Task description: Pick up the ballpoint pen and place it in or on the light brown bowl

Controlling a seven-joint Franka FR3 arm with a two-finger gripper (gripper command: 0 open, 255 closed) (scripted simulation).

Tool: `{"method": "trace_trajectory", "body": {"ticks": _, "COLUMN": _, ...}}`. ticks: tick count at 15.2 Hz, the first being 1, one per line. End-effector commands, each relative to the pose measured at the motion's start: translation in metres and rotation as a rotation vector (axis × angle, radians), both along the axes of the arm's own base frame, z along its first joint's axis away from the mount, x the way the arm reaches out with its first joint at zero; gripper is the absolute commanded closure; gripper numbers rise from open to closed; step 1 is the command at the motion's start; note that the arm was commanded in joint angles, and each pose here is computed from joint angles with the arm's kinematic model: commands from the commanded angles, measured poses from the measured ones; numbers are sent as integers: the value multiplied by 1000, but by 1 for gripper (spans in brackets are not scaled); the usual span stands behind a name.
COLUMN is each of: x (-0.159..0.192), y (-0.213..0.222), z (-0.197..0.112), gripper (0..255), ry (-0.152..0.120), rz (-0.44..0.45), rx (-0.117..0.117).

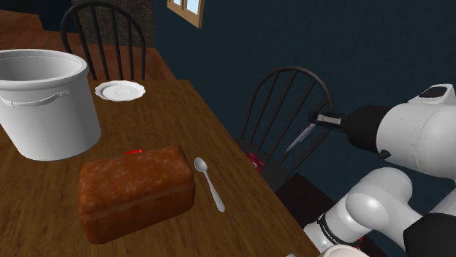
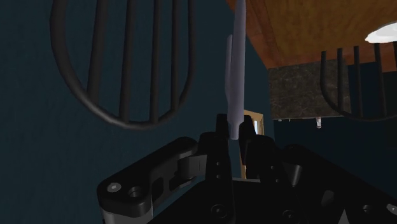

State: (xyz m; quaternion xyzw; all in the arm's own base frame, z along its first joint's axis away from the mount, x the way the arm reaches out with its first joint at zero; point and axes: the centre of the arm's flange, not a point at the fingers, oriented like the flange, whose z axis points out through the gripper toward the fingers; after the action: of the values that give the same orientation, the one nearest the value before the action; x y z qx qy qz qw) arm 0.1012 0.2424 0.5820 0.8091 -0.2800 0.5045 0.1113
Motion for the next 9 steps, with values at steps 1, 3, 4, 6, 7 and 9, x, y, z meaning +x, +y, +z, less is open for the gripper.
{"method": "trace_trajectory", "body": {"ticks": 1, "x": -25, "y": 8, "z": 3, "gripper": 255, "ry": 1, "rz": -2, "rx": 0}}
{"method": "trace_trajectory", "body": {"ticks": 3, "x": -50, "y": 17, "z": 8, "gripper": 255, "ry": 1, "rz": -2, "rx": 0}}
{"method": "trace_trajectory", "body": {"ticks": 4, "x": -62, "y": 21, "z": 10, "gripper": 255, "ry": 1, "rz": -2, "rx": 0}}
{"method": "trace_trajectory", "body": {"ticks": 6, "x": -86, "y": 29, "z": 15, "gripper": 255, "ry": 1, "rz": -2, "rx": 0}}
{"method": "trace_trajectory", "body": {"ticks": 7, "x": -99, "y": 33, "z": 18, "gripper": 255, "ry": 1, "rz": -2, "rx": 0}}
{"method": "trace_trajectory", "body": {"ticks": 9, "x": -123, "y": 41, "z": 23, "gripper": 255, "ry": 1, "rz": -2, "rx": 0}}
